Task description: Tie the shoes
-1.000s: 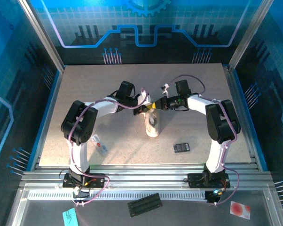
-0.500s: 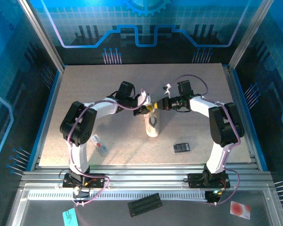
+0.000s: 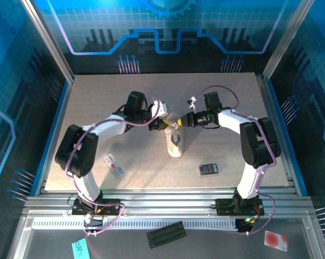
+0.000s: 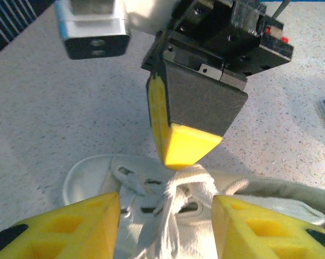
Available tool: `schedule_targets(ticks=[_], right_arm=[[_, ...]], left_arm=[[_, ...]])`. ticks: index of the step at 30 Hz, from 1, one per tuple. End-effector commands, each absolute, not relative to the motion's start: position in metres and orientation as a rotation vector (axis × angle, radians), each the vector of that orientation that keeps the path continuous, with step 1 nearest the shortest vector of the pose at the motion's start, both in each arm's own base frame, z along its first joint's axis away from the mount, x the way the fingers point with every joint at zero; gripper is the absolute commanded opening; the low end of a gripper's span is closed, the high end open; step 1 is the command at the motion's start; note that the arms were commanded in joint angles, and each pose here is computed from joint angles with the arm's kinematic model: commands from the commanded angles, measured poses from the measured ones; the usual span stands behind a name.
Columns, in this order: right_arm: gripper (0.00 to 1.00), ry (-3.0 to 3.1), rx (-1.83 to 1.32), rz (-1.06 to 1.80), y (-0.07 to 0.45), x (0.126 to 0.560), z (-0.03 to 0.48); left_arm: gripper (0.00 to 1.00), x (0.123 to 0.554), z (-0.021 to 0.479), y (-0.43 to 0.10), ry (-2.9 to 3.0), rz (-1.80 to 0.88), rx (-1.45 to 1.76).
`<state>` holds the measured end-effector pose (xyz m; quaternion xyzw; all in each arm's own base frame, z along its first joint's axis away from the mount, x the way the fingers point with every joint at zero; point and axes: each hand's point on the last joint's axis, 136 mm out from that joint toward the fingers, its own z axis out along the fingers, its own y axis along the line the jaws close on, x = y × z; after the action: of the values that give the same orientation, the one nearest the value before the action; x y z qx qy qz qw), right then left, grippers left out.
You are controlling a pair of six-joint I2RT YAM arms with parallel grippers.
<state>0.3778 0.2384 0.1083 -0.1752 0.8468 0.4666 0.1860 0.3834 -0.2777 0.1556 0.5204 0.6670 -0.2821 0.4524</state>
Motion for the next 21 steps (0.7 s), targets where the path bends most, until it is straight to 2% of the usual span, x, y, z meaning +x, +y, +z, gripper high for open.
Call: schedule_targets(ticks=[1,8,11,21], right_arm=[[0.0,2.397,-0.529,1.276,0.237,0.382,0.107],[0.0,2.421,-0.564,1.245,0.237,0.384,0.105],[0.0,2.427,-0.57,1.238,0.237,0.385,0.102],[0.0,2.454,-0.6,1.232,0.238,0.39,0.102]], left_arm=[[0.45,0.375,0.151,-0.259,1.72,-0.665,1.255],[0.39,0.359,0.113,-0.246,1.972,-0.657,1.233],[0.39,0.35,0.103,-0.258,2.058,-0.613,1.249],[0.45,0.363,0.083,-0.265,2.363,-0.689,0.894]])
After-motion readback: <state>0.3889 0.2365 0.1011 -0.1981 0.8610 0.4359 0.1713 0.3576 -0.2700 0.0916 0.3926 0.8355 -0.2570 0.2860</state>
